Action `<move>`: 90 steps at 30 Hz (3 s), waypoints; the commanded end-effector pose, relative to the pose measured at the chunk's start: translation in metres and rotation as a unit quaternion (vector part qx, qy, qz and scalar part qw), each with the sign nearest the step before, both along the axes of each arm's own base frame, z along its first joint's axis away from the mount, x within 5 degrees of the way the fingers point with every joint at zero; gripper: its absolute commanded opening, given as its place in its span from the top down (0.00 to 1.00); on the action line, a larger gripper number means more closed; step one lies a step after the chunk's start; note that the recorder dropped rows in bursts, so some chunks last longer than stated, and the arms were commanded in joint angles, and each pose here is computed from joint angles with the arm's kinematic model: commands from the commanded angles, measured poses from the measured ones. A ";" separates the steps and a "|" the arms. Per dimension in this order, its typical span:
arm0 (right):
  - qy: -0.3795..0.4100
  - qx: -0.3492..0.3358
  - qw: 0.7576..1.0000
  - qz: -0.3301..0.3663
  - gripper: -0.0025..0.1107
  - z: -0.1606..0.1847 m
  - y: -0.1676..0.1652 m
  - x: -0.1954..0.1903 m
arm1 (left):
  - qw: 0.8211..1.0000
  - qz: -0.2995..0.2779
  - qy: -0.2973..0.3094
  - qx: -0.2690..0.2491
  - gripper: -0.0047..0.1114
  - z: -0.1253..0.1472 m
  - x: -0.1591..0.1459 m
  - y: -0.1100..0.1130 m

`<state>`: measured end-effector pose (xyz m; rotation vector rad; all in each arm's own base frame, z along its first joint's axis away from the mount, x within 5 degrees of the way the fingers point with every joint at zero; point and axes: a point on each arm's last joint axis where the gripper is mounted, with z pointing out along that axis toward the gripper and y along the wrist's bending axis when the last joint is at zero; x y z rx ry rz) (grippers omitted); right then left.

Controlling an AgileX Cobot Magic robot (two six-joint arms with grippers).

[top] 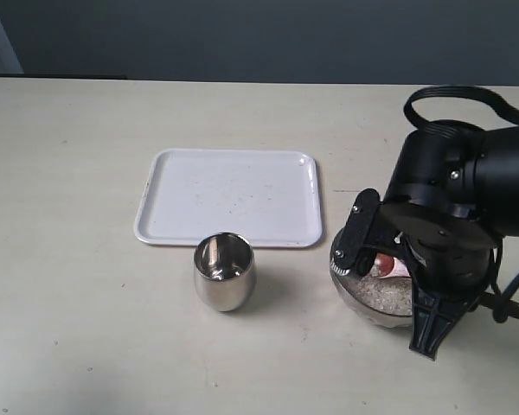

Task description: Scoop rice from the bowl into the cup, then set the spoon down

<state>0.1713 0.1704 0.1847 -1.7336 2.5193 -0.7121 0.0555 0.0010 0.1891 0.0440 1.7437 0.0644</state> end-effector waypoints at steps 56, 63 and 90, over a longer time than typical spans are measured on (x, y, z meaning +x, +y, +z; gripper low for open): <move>-0.034 0.088 0.994 -0.055 0.98 0.034 0.008 0.010 | 1.000 0.000 -0.010 -0.002 0.96 0.002 0.000 0.000; -0.026 0.111 0.992 -0.054 0.98 0.040 0.020 0.009 | 1.000 0.000 -0.010 -0.002 0.96 0.002 0.000 0.000; 0.009 0.139 0.989 0.041 0.98 0.028 0.099 0.007 | 1.000 0.000 -0.010 -0.002 0.96 0.002 0.000 0.000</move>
